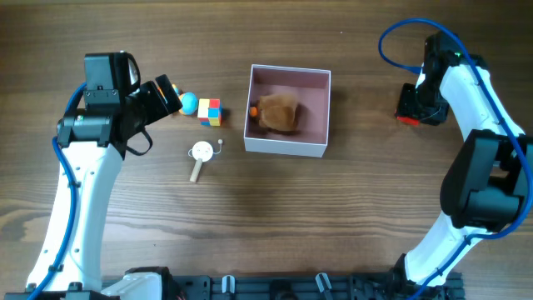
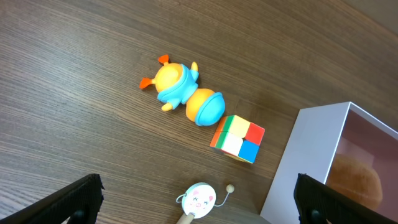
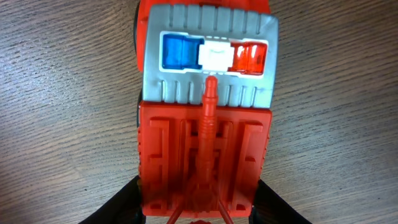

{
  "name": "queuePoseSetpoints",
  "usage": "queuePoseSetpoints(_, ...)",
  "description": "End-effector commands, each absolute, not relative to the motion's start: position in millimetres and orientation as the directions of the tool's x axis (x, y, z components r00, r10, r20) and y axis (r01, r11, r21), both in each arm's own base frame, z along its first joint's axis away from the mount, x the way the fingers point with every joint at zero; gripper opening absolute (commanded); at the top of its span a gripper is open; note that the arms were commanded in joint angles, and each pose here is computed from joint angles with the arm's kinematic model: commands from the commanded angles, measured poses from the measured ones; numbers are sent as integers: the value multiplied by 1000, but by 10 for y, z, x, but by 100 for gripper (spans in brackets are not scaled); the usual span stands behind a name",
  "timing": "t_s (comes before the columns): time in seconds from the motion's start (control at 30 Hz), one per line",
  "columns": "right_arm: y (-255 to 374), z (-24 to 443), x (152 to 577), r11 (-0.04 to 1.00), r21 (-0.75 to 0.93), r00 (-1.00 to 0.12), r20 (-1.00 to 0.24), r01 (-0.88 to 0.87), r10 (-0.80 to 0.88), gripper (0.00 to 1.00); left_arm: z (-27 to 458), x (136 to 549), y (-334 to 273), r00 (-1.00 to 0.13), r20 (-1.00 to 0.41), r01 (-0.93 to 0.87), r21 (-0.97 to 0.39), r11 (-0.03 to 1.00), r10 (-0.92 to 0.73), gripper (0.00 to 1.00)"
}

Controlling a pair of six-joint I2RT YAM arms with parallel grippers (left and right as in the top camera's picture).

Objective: Pack container
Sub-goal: 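Move the right gripper to the red fire truck and grasp it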

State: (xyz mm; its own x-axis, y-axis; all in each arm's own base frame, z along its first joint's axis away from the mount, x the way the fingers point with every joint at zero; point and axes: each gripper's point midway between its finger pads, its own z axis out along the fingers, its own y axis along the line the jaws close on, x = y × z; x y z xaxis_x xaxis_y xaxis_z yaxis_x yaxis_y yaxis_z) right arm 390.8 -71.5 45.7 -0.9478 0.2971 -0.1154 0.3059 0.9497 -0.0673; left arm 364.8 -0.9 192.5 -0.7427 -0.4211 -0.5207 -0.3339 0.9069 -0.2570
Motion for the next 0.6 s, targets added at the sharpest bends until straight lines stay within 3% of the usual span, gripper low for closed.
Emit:
queuePoseSetpoints(0.0,-700,398,3919,948,-53,-946,-107,313,306,62,1997,3678,-9,-739,-534,-316,-263,912,-410,100)
queuePoseSetpoints(0.03,-701,399,3930,948,-52,-945,-112,314,307,73,1997,3678,-9,-739,-534,-316,-263,912,-410,100)
queuePoseSetpoints(0.2,-721,412,4026,942,-45,-934,-152,333,323,70,1997,3678,-9,-739,-534,-316,-263,912,-410,100)
queuePoseSetpoints(0.33,-728,418,4068,926,-34,-915,-171,377,366,59,1997,3678,-9,-739,-534,-316,-263,911,-411,100)
queuePoseSetpoints(0.47,-725,415,4048,924,-36,-914,-163,381,371,40,1997,3678,-9,-739,-534,-316,-263,912,-410,100)
queuePoseSetpoints(0.57,-718,412,3982,924,-47,-919,-138,378,369,31,1997,3678,-9,-739,-534,-316,-263,912,-410,100)
